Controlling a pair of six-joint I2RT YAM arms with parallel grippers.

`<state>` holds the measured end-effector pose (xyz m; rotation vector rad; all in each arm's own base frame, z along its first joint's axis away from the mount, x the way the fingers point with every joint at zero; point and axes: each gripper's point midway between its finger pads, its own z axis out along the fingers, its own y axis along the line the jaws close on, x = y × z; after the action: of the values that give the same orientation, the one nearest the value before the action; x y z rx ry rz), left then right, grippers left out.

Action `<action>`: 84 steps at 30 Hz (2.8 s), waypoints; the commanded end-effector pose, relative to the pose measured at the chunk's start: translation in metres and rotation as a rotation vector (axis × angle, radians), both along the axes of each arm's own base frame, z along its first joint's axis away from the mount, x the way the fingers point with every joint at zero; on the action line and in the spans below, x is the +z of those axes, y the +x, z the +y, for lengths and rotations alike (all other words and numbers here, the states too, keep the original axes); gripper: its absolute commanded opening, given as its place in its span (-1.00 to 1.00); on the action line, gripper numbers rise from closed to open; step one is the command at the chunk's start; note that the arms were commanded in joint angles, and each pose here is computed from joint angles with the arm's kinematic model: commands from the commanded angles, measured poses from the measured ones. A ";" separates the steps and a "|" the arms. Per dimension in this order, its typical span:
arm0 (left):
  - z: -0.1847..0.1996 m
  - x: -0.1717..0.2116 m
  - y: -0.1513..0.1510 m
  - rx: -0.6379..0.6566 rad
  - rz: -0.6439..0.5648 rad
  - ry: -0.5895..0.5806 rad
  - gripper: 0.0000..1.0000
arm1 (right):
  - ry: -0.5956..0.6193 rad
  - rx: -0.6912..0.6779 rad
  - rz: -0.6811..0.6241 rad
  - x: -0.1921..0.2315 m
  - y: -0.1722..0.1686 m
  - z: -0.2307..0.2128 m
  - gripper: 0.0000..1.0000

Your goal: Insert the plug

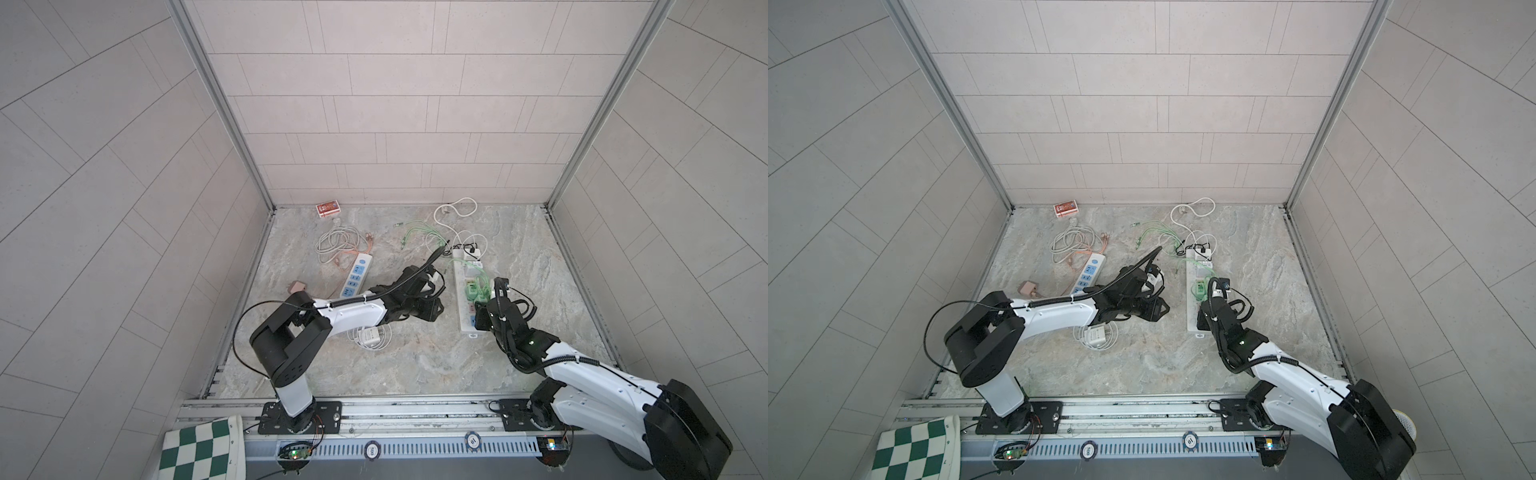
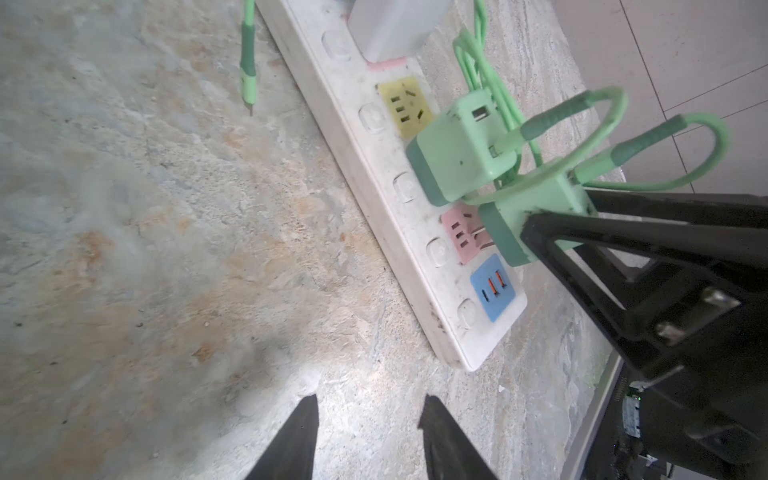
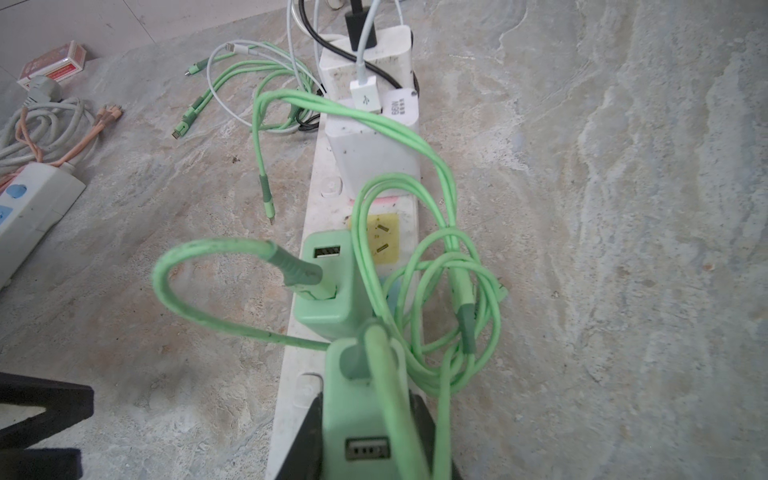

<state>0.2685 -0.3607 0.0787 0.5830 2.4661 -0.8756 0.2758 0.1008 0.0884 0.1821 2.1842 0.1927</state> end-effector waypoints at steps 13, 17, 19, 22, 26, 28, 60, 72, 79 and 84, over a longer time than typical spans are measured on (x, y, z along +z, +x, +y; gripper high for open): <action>0.009 0.009 0.003 0.009 -0.022 -0.012 -0.05 | 0.044 -0.049 -0.023 0.003 0.012 0.007 -1.00; 0.010 0.009 0.004 0.009 -0.020 -0.017 -0.05 | 0.046 -0.053 -0.009 -0.002 0.009 0.006 -1.00; 0.010 0.009 0.003 0.008 -0.018 -0.018 -0.05 | 0.039 -0.065 -0.009 -0.002 0.008 0.003 -1.00; 0.011 0.010 0.004 0.011 -0.020 -0.021 -0.05 | 0.043 -0.079 -0.011 -0.002 0.007 0.001 -1.00; 0.011 0.012 0.003 0.011 -0.024 -0.023 -0.05 | 0.062 -0.090 -0.029 0.004 0.007 -0.001 -1.00; 0.011 0.011 0.002 0.009 -0.021 -0.024 -0.05 | 0.058 -0.101 -0.035 0.006 0.007 -0.003 -1.00; 0.008 0.023 0.006 0.016 -0.033 -0.055 -0.06 | -0.013 -0.111 0.130 -0.049 0.002 0.004 -1.00; 0.044 0.038 0.013 0.118 -0.089 0.017 -0.05 | -0.288 -0.115 0.337 -0.096 -0.006 0.025 -1.00; 0.107 0.045 0.041 0.310 -0.108 0.066 -0.02 | -0.342 -0.079 0.423 -0.105 -0.001 0.037 -1.00; 0.160 0.053 0.064 0.497 -0.165 0.101 0.27 | -0.295 -0.064 0.437 -0.117 -0.003 0.040 -1.00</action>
<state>0.3251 -0.2296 0.1298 0.1570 2.3728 -0.5955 0.3347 0.1514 0.0571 0.2841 2.2204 -0.1803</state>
